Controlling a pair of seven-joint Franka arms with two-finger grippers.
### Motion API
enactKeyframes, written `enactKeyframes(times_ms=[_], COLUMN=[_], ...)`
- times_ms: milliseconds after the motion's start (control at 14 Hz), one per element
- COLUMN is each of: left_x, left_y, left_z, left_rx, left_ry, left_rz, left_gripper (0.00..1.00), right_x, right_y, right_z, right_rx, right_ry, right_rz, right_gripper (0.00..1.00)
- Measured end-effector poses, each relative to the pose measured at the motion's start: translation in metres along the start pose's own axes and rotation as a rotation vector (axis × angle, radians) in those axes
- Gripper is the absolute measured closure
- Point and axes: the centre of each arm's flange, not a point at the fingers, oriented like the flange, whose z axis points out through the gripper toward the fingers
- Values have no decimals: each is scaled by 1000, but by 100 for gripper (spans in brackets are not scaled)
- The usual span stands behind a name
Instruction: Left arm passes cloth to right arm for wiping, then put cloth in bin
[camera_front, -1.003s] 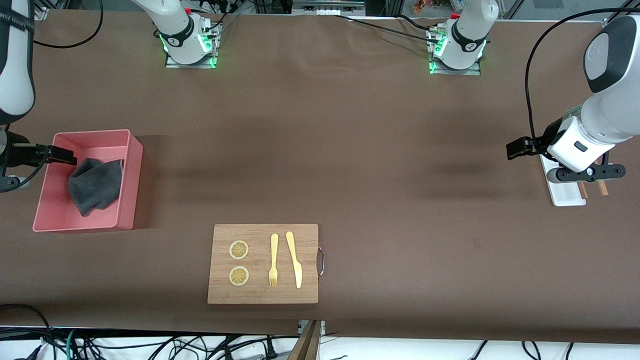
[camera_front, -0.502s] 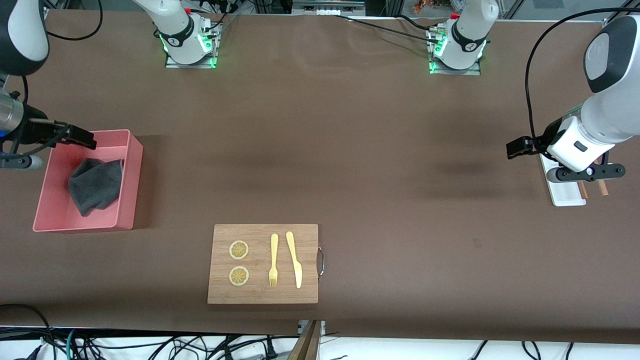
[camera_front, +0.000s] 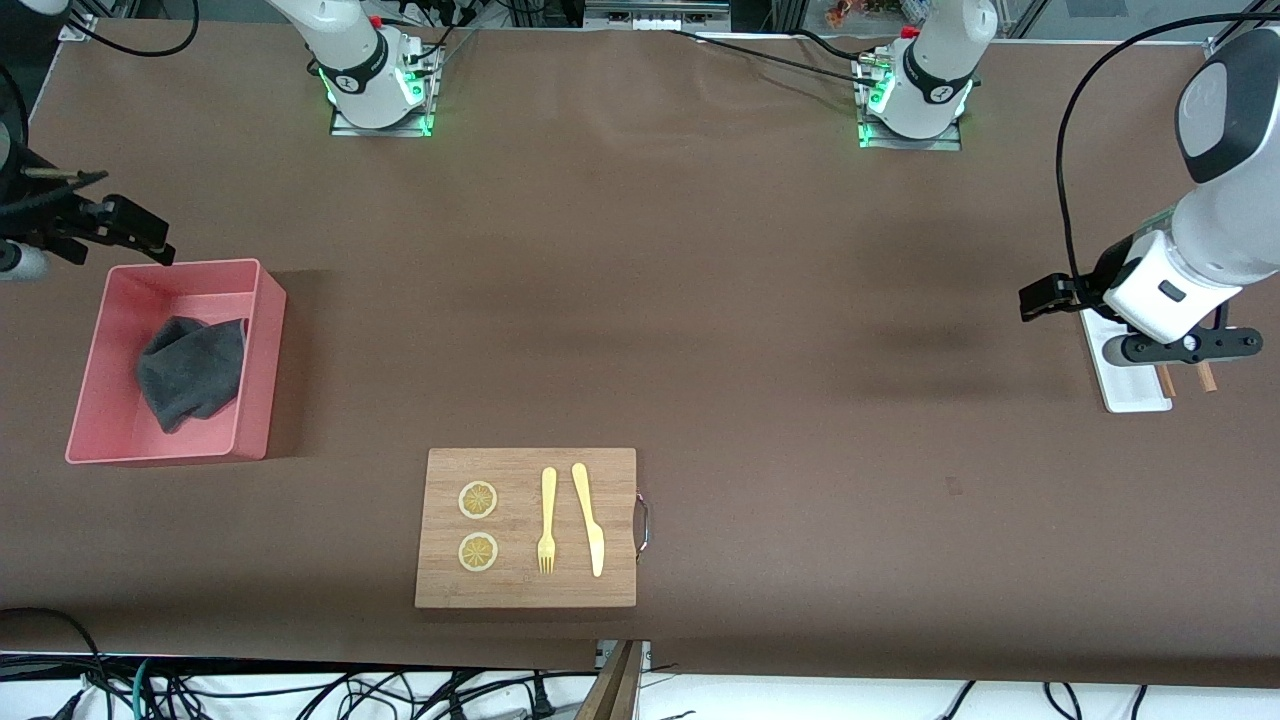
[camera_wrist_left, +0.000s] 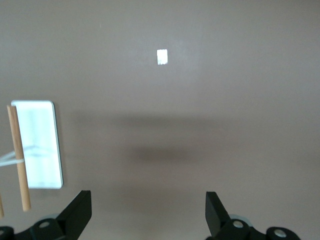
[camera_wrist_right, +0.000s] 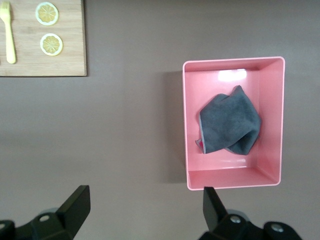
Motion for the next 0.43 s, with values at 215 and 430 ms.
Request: enactKeyframes(times_ms=[215, 430], left_x=[-5, -21], left_y=[-7, -6], left_z=[-20, -46], left_rx=[-3, 3], left_ry=[73, 106], left_rz=[17, 25], left_gripper=[0, 0], right_x=[-6, -7], right_y=[2, 5], right_z=[-2, 0], right_rx=[0, 0], right_ry=[-24, -36], right_rz=[32, 88], right_gripper=[0, 0])
